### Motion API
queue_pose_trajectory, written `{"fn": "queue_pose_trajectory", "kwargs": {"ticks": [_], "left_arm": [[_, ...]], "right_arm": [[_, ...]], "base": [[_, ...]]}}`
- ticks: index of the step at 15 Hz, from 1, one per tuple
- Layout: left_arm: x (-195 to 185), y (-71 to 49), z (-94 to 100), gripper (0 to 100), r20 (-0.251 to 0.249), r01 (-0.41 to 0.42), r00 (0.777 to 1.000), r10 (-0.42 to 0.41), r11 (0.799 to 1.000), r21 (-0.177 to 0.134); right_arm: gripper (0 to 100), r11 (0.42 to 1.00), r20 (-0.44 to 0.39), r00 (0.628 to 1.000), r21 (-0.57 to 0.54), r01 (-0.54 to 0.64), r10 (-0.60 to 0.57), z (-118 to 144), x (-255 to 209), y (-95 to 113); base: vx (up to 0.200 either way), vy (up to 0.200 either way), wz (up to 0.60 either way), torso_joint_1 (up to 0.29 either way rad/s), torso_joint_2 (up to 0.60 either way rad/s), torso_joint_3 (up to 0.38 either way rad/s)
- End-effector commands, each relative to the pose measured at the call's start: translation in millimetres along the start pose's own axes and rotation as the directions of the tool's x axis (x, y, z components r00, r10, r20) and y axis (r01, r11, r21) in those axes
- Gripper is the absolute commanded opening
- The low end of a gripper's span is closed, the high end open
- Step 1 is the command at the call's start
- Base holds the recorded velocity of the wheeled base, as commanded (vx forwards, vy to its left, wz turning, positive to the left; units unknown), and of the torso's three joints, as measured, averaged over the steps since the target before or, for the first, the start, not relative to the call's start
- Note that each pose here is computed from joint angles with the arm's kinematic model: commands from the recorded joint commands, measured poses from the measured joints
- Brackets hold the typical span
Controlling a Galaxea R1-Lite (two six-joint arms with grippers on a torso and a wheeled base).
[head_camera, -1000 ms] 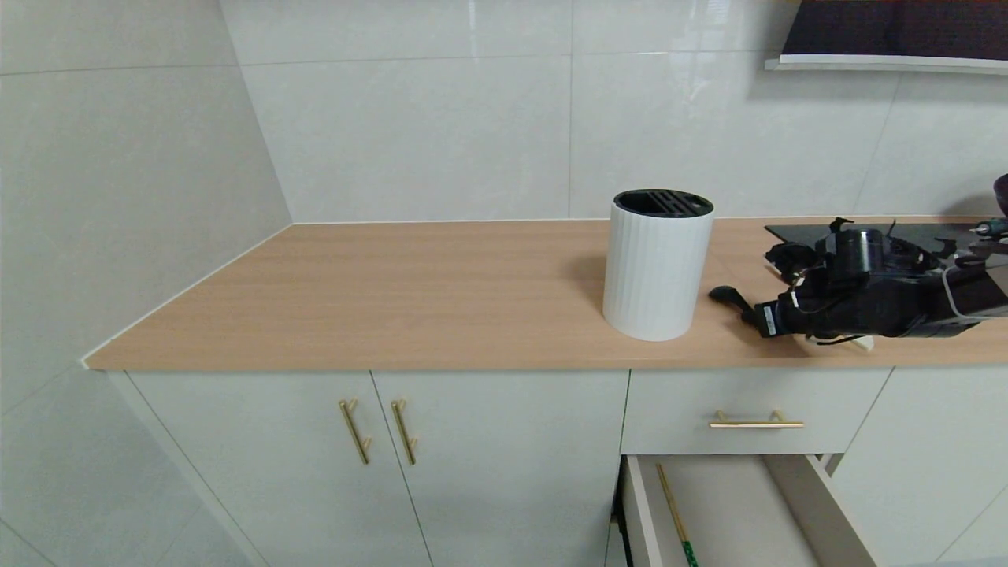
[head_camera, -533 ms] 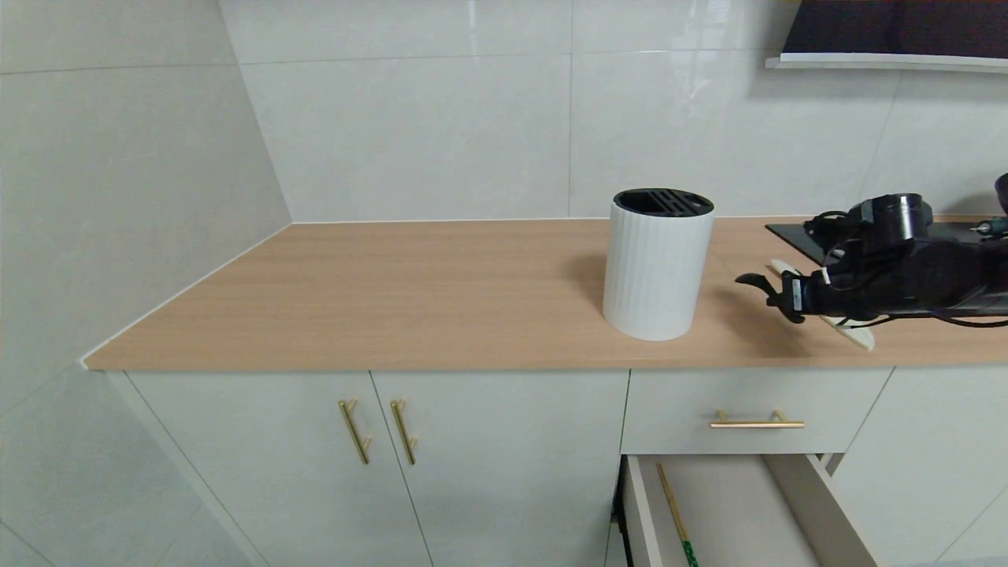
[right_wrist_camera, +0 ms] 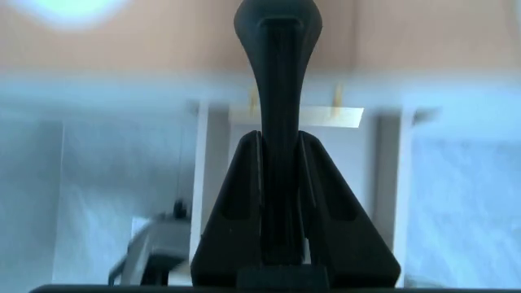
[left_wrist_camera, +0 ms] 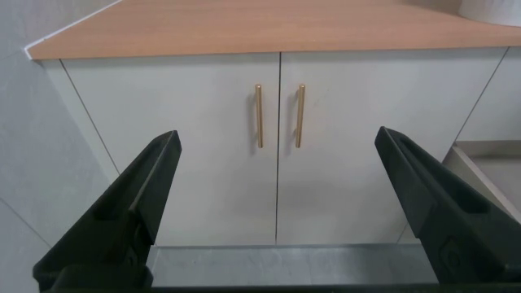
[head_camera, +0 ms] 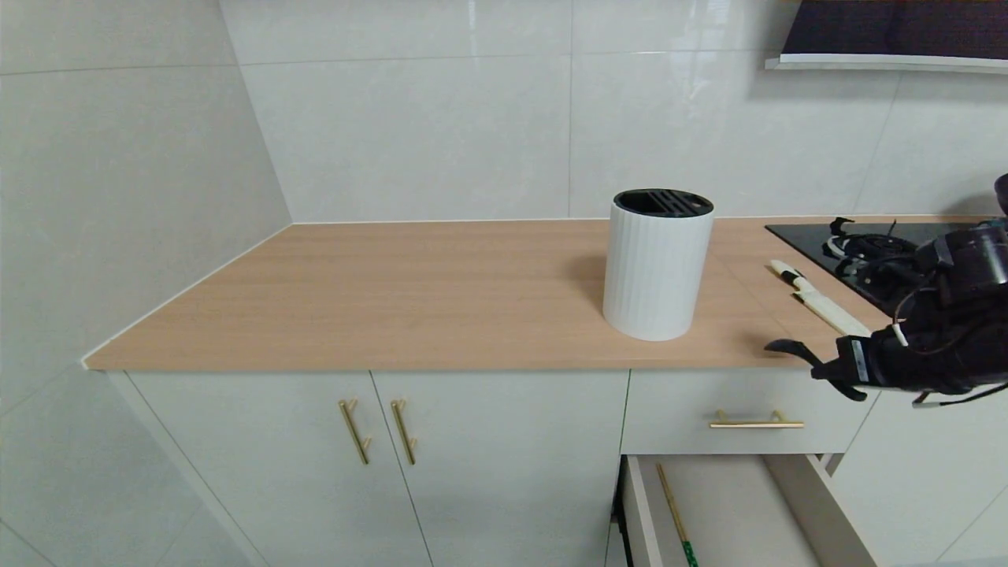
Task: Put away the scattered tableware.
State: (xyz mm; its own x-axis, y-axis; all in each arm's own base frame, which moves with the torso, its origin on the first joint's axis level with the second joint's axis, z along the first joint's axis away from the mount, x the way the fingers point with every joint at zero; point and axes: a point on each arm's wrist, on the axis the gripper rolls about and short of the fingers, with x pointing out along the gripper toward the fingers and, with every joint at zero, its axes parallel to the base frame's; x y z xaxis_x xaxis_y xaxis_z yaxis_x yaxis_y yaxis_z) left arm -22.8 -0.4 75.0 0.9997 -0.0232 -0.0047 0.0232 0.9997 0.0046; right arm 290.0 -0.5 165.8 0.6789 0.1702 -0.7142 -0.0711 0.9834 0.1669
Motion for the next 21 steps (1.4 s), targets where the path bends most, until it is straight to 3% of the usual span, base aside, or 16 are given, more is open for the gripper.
{"fn": "queue_pose_trajectory", "kwargs": {"ticks": [1, 4, 9, 21], "left_arm": [[0, 0.0, 0.0, 100, 0.0, 0.0, 1.0, 0.0, 1.0, 0.0], [0, 0.0, 0.0, 100, 0.0, -0.002, 1.0, 0.002, 1.0, 0.0], [0, 0.0, 0.0, 100, -0.001, -0.002, 1.0, 0.002, 1.0, 0.0], [0, 0.0, 0.0, 100, 0.0, 0.0, 1.0, 0.0, 1.0, 0.0]], "right_arm": [[0, 0.998, 0.003, 0.999, -0.043, -0.039, 0.04, -38, -25, 18], [0, 0.997, -0.068, 0.996, -0.057, -0.056, 0.052, -58, -11, 21], [0, 0.997, -0.128, 0.991, -0.056, -0.044, 0.036, -66, 10, 17], [0, 0.998, -0.184, 0.983, -0.056, 0.013, -0.023, -78, 50, 10]], "base": [[0.0, 0.0, 0.0, 0.0, 0.0, 0.0], [0.0, 0.0, 0.0, -0.033, 0.08, 0.048], [0.0, 0.0, 0.0, -0.164, 0.44, 0.277], [0.0, 0.0, 0.0, -0.126, 0.47, 0.334]]}}
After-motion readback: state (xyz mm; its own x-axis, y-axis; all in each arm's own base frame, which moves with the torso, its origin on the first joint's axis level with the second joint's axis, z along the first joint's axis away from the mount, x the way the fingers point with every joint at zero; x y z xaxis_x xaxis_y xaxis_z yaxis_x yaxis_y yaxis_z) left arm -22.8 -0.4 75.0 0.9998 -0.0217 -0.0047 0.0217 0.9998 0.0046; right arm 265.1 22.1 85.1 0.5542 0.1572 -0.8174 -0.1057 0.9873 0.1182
